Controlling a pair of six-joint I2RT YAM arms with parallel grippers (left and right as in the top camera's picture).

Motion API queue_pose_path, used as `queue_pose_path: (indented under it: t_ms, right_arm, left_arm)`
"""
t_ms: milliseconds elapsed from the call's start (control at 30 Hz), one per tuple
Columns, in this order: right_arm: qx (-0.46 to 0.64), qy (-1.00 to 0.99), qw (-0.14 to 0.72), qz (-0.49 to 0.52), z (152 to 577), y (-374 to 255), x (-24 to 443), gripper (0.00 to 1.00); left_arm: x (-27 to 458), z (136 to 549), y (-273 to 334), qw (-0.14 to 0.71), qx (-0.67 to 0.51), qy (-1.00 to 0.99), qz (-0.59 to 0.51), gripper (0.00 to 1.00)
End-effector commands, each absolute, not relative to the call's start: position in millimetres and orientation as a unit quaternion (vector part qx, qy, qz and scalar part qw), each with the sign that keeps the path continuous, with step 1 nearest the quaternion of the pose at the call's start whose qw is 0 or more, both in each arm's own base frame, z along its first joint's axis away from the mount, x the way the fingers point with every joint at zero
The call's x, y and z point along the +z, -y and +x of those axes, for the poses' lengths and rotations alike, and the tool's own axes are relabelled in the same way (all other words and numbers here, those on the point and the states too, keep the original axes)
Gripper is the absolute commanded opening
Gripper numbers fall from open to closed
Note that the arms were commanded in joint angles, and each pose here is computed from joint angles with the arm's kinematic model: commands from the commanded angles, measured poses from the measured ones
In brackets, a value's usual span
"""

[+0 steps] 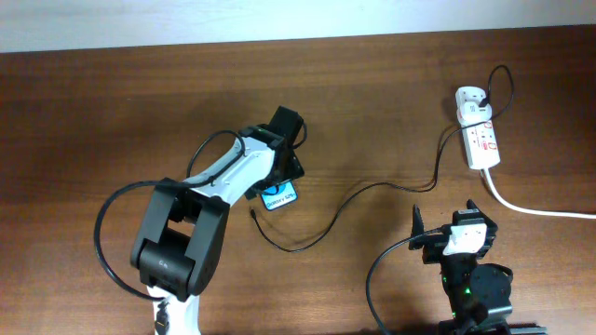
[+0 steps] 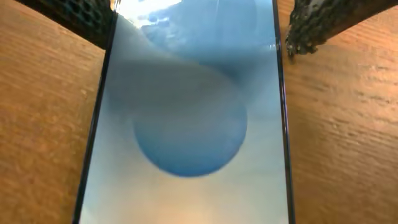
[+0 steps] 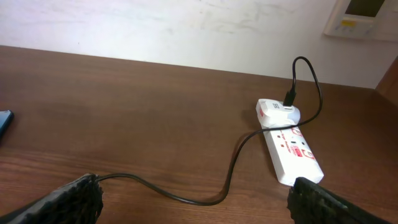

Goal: Plug charger to phone and switch on socket
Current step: 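Lower the left gripper and grasp the phone's top edge, then lift the phone upright with the left gripper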

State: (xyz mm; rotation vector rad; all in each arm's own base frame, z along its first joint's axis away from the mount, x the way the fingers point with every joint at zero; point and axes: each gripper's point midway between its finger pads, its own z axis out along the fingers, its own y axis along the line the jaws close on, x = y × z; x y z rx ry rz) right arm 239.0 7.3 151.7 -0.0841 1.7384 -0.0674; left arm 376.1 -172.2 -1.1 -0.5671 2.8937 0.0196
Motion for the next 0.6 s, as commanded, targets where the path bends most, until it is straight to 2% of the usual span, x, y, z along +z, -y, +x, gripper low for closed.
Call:
queue_pose_path:
  t_ms: [0,100,200,300,400,500,567]
  right_arm:
    - [-0.029,-0.765,0.643,-0.034,239,-6,148,0.98]
    - [-0.029,-0.765,0.643,-0.034,239,-6,148,0.98]
    - [-0.029,-0.765,0.643,-0.034,239,-6,148,0.98]
    - [-0.029,-0.765,0.643,-0.034,239,-6,148,0.98]
    - [-0.029,-0.765,0.643,-0.034,239,-6,148,0.98]
    - [-0.029,-0.765,0.643,-0.034,239,-6,148,0.98]
    - [-0.029,-0.765,0.643,-0.034,239,-6,148,0.98]
  left_arm:
    - [-47,357,161,0.045,0.035,-0.978,-0.202,0.92]
    - [-49,357,158,0.038,0.030,-0.977,-0.209,0.92]
    - [-49,351,157,0.025,0.032,-0.977,-0.209,0.79]
    - [-49,349,156,0.021,0.033,-0.977,-0.209,0.72]
    - [-47,349,157,0.017,0.032,-0.977,-0.209,0.70]
    - [-27,354,159,0.013,0.035,-0.977,-0.209,0.63]
    - [-9,362,163,0.020,0.030,-0.978,-0.204,0.63]
